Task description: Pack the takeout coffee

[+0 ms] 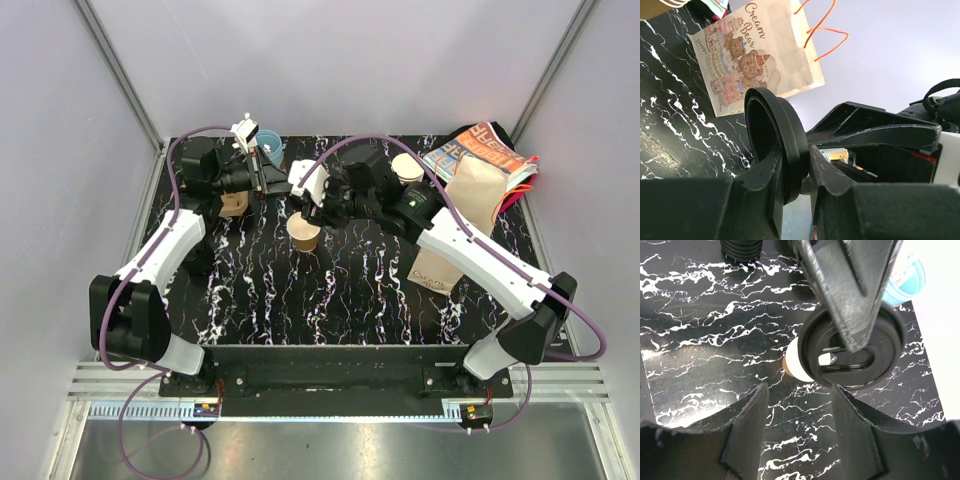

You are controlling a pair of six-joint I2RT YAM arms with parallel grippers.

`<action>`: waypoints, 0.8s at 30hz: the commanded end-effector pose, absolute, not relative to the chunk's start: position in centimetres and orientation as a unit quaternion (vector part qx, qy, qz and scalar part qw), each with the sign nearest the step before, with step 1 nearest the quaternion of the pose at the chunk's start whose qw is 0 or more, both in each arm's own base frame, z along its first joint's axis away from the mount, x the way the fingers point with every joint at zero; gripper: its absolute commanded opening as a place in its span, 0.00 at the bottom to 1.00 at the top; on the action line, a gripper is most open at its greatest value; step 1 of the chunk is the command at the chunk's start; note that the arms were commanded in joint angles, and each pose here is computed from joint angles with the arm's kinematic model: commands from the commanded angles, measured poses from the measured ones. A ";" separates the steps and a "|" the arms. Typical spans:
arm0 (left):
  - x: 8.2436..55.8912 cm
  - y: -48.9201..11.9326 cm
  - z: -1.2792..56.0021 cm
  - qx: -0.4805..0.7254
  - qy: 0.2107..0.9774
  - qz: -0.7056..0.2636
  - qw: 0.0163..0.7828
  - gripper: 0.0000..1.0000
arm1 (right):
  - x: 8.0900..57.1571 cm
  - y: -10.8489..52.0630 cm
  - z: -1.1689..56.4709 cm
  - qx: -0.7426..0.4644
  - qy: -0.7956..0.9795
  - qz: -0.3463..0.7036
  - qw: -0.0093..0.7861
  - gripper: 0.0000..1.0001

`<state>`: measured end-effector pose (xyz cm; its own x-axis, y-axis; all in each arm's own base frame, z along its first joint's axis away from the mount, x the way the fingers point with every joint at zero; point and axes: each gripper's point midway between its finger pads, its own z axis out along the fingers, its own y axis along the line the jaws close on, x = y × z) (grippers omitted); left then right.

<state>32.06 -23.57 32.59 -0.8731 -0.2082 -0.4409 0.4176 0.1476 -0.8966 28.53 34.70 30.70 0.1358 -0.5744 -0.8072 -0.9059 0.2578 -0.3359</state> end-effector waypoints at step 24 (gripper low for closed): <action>30.8 -23.4 34.4 0.093 0.695 -0.661 0.269 0.06 | 30.1 37.7 30.9 -0.589 0.613 0.132 0.509 0.24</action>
<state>31.74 -23.52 31.85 -0.8810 -0.2146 -0.4215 0.3979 0.1455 -0.9058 29.54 36.83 30.05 0.1816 -0.6030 -0.7768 -0.8799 0.2531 -0.4022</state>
